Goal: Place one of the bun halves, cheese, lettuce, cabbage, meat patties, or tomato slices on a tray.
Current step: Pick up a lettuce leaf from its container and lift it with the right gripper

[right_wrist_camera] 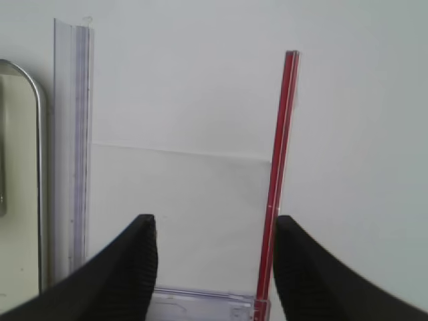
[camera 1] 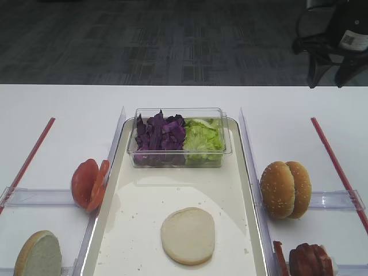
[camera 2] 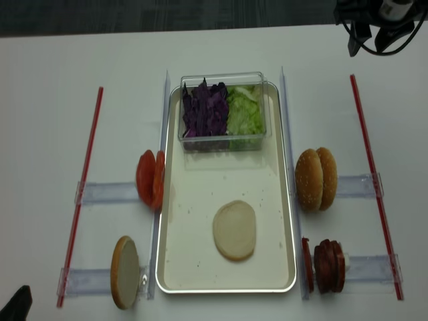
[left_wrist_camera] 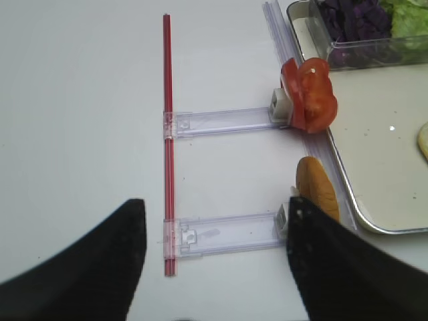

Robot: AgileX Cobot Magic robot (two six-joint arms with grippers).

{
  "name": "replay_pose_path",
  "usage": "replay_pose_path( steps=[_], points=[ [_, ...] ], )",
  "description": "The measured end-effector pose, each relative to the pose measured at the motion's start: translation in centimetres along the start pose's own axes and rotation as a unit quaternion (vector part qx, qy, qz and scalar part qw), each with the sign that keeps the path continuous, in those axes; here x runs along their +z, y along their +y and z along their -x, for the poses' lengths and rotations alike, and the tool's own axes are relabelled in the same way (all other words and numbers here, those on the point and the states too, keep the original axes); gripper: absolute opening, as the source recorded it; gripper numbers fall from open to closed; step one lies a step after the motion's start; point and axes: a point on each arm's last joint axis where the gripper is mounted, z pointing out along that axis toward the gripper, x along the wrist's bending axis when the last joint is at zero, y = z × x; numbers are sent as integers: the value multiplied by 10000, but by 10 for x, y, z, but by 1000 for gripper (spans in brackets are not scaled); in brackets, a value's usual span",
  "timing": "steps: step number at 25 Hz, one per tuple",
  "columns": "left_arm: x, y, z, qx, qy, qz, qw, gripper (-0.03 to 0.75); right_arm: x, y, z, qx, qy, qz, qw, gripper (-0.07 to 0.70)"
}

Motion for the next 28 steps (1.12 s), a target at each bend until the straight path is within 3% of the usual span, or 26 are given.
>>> replay_pose_path(
  steps=[8, 12, 16, 28],
  points=[
    [0, 0, 0, 0, 0, 0, 10000, 433, -1, 2, -12, 71, 404, 54, 9991, 421],
    [0, 0, 0, 0, 0, 0, 10000, 433, 0, 1, -33, -197, 427, 24, 9989, 421],
    [0, 0, 0, 0, 0, 0, 10000, 433, 2, -2, -67, -601, 523, -19, 9968, 421],
    [0, 0, 0, 0, 0, 0, 10000, 433, 30, 7, -138, -1139, 699, -150, 9909, 419]
  ],
)
